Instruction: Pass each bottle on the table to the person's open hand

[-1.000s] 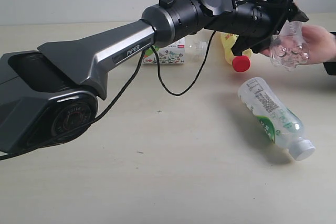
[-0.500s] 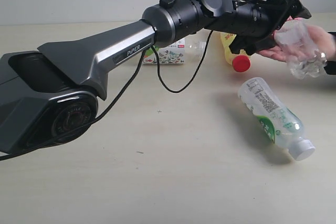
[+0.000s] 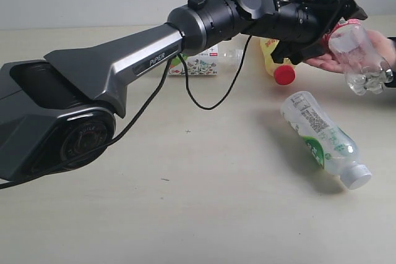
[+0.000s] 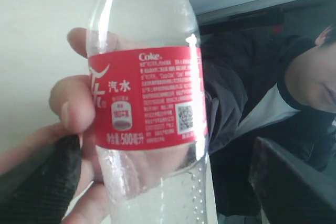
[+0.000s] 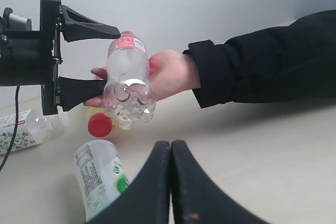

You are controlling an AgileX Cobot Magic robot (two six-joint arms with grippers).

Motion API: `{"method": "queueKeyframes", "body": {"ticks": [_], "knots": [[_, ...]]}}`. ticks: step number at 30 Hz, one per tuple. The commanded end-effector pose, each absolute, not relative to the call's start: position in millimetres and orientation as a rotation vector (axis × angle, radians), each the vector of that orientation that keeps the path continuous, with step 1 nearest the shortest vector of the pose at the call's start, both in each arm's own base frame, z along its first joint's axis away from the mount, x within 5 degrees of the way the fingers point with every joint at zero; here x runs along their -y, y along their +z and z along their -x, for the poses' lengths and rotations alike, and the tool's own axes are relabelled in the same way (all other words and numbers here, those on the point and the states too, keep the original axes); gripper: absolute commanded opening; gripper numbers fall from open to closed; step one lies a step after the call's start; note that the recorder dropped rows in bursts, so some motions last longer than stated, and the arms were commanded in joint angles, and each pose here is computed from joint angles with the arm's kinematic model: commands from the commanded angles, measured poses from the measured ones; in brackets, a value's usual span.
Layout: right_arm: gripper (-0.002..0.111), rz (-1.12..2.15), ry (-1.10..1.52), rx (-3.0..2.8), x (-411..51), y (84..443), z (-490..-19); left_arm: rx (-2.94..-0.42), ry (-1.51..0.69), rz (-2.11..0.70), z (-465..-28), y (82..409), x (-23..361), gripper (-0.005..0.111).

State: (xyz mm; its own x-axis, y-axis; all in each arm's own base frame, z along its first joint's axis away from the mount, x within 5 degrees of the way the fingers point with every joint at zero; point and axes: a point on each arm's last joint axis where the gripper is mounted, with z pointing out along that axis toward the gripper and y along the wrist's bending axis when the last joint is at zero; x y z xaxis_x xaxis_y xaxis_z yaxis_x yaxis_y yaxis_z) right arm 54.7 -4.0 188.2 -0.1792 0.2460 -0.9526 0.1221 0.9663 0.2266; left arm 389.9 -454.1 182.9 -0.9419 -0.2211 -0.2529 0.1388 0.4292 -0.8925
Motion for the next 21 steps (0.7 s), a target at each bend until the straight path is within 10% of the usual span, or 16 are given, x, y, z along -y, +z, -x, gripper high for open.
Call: {"method": "queueKeyframes", "body": {"ticks": [1, 10, 21], "knots": [[0.000, -0.268, 0.112, -1.746, 3.9, 187.7, -54.6, -2.331, -1.537, 0.011, -390.2, 209.2, 447.1, 0.084], [0.000, -0.268, 0.112, -1.746, 3.9, 187.7, -54.6, -2.389, -1.508, -0.232, -390.4, 246.8, 419.8, 0.076], [0.000, -0.268, 0.112, -1.746, 3.9, 187.7, -54.6, -2.400, -1.431, -0.671, -382.8, 280.3, 384.9, 0.001]]}}
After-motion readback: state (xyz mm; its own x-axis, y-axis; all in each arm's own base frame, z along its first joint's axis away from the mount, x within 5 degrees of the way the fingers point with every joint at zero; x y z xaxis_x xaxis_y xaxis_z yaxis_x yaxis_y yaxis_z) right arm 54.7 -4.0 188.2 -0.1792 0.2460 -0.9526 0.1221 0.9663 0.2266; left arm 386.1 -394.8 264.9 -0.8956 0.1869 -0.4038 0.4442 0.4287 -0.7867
